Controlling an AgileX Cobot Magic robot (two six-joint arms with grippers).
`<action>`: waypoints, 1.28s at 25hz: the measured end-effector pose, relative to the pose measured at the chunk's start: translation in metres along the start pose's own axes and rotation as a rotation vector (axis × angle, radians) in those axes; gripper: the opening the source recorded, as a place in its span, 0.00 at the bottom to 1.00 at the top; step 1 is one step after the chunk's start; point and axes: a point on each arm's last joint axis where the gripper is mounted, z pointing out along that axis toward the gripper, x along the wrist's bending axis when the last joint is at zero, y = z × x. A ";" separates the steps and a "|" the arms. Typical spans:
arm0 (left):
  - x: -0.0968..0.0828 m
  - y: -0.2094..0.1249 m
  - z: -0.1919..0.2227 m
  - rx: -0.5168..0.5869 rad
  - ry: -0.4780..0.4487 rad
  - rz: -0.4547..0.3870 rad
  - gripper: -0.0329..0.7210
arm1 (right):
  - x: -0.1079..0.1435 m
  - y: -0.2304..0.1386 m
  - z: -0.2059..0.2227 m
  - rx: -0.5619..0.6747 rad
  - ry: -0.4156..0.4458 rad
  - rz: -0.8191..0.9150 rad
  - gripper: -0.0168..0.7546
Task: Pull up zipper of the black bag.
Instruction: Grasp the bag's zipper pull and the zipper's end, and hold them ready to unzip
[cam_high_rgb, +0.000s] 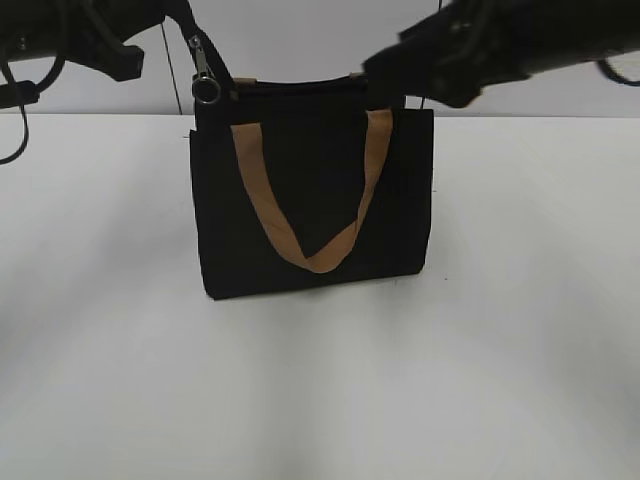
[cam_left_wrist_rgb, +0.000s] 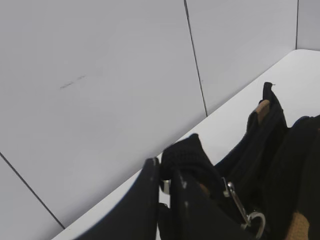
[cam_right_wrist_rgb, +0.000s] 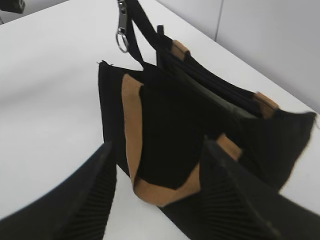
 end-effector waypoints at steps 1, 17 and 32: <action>0.000 0.000 0.000 0.000 0.000 0.000 0.07 | 0.002 0.005 0.012 0.001 0.017 -0.012 0.55; 0.000 0.000 0.000 0.000 0.000 -0.001 0.07 | 0.028 0.025 0.157 0.035 0.153 -0.157 0.55; 0.000 0.000 0.000 -0.001 0.000 -0.001 0.07 | 0.025 0.021 0.179 0.033 0.104 -0.147 0.46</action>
